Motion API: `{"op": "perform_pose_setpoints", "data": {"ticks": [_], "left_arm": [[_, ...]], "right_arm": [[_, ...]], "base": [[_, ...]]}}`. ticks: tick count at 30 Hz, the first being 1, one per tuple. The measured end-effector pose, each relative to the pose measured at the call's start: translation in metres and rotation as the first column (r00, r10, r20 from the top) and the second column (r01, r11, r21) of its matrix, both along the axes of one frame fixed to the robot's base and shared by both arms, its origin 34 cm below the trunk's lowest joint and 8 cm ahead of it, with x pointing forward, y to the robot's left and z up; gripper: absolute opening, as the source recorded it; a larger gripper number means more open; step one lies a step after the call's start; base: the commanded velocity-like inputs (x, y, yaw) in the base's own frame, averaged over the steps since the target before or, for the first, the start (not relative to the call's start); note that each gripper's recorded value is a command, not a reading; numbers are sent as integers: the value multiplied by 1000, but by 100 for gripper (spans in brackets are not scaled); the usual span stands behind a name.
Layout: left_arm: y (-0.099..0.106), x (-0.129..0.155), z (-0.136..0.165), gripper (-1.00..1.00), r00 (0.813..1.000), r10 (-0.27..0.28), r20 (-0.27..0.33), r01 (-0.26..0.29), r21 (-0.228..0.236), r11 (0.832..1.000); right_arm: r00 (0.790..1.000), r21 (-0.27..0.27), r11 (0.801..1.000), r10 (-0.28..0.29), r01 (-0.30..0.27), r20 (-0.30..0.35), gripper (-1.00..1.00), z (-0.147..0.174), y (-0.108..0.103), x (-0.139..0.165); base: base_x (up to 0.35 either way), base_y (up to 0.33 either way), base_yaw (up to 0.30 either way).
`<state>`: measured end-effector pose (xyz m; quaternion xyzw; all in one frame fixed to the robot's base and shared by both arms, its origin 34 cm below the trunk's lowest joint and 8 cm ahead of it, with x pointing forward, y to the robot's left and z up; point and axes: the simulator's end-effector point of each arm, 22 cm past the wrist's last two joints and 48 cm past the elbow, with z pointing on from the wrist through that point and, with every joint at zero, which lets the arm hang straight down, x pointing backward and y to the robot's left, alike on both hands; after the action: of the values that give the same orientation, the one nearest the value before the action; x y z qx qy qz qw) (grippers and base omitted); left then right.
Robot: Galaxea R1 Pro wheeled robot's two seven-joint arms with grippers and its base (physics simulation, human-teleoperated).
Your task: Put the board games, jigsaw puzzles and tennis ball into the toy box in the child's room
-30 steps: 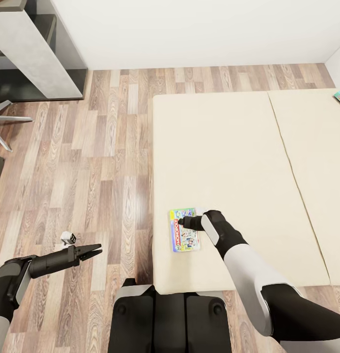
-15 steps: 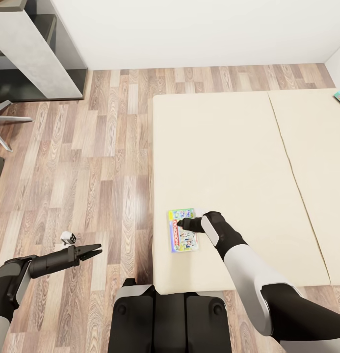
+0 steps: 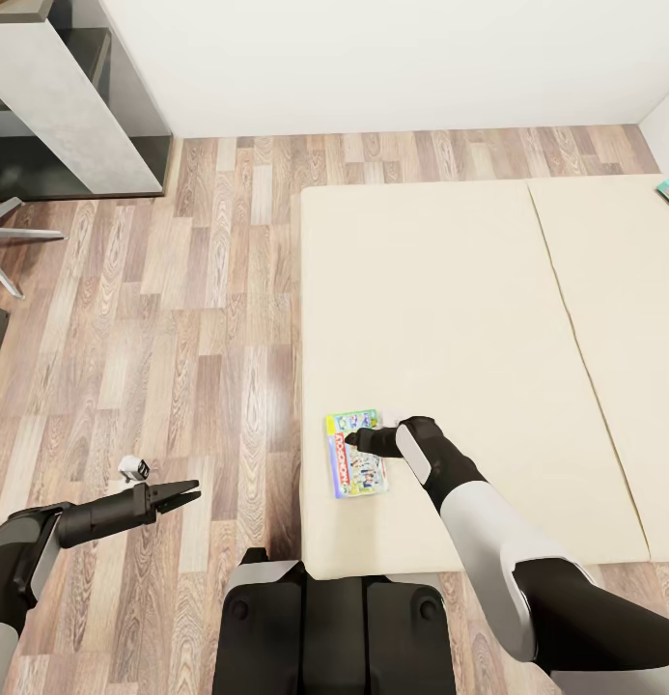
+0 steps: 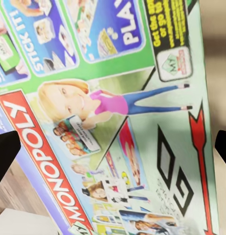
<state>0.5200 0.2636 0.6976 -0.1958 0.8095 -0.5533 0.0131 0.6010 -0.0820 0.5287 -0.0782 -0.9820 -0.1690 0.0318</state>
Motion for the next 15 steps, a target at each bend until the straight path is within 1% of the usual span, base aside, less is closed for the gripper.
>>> {"op": "perform_pose_setpoints", "data": {"ticks": [15], "left_arm": [[1, 0, 0, 100, 1000, -1, 0, 1, 1, 1000]], "right_arm": [[1000, 2, 1000, 3, -3, -8, 100, 0, 1, -2]], "base": [[0, 0, 0]]}}
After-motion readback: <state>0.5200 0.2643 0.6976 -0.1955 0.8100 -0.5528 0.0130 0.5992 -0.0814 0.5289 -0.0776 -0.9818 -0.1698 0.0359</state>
